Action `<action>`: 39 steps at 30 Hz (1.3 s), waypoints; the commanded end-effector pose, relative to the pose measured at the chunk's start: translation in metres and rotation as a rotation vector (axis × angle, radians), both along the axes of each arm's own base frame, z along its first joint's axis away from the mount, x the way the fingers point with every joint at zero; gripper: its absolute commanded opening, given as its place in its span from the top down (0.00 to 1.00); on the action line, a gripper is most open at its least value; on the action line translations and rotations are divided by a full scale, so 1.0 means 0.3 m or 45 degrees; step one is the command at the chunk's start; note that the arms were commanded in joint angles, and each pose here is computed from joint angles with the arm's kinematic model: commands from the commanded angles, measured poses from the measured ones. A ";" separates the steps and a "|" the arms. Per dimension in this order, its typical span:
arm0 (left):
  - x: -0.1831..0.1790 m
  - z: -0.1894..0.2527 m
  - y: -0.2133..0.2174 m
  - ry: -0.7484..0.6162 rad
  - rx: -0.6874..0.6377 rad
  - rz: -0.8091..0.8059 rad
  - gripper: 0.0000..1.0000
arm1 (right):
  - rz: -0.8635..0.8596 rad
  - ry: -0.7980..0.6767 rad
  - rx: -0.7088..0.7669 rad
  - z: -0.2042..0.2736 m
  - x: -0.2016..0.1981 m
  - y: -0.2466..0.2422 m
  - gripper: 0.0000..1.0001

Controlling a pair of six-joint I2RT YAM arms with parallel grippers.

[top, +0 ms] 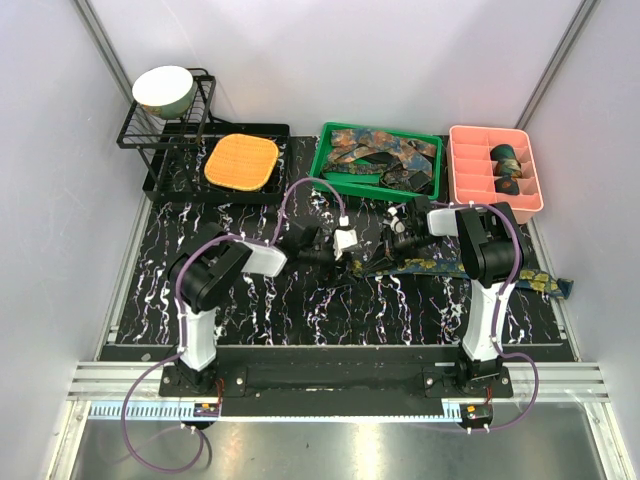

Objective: Roll the ties
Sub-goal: Roll the tie at the center of the board.

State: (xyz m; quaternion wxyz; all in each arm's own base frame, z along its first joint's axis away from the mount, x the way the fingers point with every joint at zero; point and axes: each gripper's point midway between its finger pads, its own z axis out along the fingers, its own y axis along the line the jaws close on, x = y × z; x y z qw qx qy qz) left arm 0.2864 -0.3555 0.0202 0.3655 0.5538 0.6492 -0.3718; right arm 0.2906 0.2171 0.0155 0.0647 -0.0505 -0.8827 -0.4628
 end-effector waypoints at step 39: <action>-0.093 -0.269 0.125 0.194 0.517 0.045 0.80 | 0.022 0.037 -0.158 -0.116 -0.045 -0.062 1.00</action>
